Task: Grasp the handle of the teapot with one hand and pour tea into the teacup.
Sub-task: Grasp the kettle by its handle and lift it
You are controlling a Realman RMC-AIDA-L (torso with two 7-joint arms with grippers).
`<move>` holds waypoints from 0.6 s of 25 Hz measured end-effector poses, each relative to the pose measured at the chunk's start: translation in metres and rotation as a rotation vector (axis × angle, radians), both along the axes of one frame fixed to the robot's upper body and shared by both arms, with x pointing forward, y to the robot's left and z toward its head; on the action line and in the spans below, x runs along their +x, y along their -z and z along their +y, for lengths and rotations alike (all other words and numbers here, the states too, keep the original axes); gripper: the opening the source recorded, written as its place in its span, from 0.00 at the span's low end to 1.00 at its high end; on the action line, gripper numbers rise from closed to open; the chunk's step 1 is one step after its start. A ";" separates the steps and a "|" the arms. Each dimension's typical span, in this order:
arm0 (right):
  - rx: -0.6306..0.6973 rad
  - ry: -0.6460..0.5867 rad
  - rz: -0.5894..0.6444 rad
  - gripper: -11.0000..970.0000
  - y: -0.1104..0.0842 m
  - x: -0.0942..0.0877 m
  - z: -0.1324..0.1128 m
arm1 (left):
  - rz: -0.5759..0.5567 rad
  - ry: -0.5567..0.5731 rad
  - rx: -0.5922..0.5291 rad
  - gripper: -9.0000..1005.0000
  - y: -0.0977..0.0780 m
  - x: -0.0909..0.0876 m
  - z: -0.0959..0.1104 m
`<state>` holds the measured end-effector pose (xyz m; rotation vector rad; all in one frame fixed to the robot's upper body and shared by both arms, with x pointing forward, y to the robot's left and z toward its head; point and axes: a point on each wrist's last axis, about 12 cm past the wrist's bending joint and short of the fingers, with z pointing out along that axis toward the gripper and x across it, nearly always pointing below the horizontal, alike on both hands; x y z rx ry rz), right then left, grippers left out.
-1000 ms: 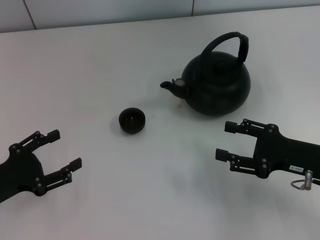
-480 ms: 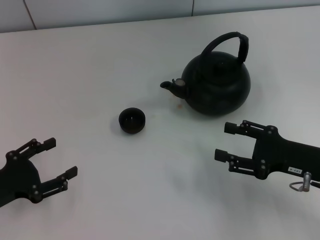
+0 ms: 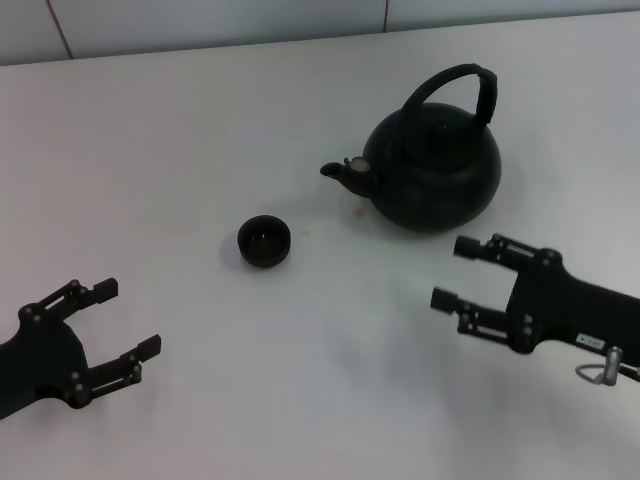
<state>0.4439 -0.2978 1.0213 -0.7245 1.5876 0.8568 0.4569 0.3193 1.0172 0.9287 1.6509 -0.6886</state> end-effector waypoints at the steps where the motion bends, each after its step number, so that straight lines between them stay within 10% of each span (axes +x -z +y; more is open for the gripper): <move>1: 0.016 0.027 -0.021 0.77 0.001 -0.002 0.001 | 0.000 0.000 -0.001 0.85 0.000 0.000 0.000; 15: 0.073 0.701 -0.251 0.77 0.019 -0.018 0.018 | 0.001 -0.014 -0.015 0.85 0.000 0.001 -0.001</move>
